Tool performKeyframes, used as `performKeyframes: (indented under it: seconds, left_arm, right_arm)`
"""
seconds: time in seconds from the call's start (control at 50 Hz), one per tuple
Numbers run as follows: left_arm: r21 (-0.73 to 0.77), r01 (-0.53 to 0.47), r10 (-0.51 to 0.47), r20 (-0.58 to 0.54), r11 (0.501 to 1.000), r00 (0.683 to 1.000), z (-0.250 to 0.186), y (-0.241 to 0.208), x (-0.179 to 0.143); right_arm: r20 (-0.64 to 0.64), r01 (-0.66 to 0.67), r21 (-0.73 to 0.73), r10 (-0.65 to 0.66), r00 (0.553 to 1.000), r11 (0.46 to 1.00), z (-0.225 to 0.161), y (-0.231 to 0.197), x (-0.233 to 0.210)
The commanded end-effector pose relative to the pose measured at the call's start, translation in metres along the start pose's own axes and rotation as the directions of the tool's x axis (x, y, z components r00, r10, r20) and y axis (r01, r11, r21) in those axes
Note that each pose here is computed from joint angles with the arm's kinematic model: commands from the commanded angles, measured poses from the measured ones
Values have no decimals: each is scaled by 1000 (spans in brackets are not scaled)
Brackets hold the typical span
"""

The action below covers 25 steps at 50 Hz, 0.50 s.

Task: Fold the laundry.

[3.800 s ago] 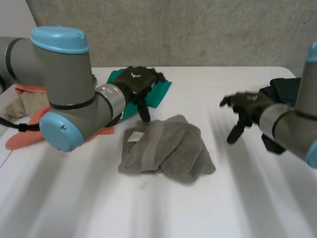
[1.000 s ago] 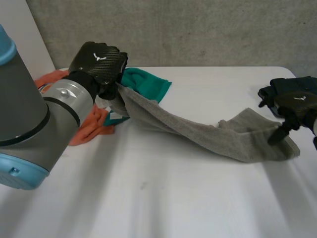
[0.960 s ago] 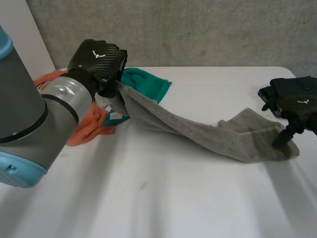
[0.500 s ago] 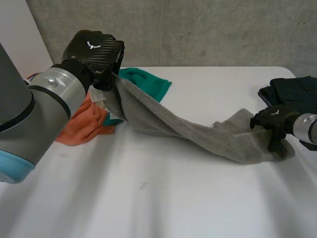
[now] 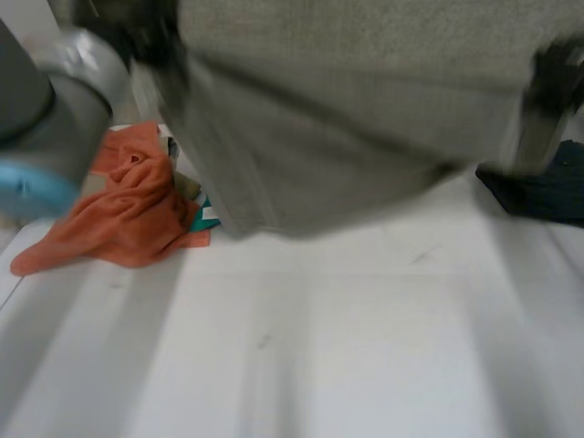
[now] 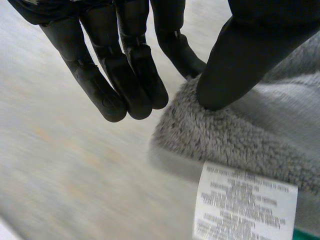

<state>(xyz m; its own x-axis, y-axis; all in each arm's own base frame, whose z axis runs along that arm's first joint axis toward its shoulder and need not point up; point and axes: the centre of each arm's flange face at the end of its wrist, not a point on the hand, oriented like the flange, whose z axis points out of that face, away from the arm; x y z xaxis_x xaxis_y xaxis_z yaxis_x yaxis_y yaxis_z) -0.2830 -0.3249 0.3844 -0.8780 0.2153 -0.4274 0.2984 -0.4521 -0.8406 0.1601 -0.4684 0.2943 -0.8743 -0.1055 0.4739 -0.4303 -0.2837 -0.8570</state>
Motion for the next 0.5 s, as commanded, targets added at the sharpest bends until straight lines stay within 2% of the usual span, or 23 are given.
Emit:
performKeyframes:
  seconds: [0.02,0.06,0.12,0.22,0.28,0.38,0.5]
  left_arm:
    - [314,8,-95,263,949,960,38,-68,-60]
    - [333,14,-106,259,943,960,38,-74,-61]
    - [297,44,-105,193,954,976,35,-65,-45]
    - [128,63,-73,70,990,995,23,-9,-11]
    - [84,60,-63,37,995,997,18,12,0]
    - [-63,40,-42,-27,997,999,0,72,24]
    - [-258,14,-47,-120,966,992,-37,118,46]
  right_arm:
    - [-201,-41,329,112,973,943,16,-84,47]
    - [-179,-49,317,110,978,947,14,-86,45]
    - [-98,-82,252,109,989,964,9,-81,31]
    - [83,-133,78,126,989,988,-10,-48,-11]
    - [123,-133,-6,133,983,991,-19,-24,-23]
    - [180,-106,-161,135,974,981,-42,19,-44]
    - [305,-10,-393,141,942,920,-90,72,-74]
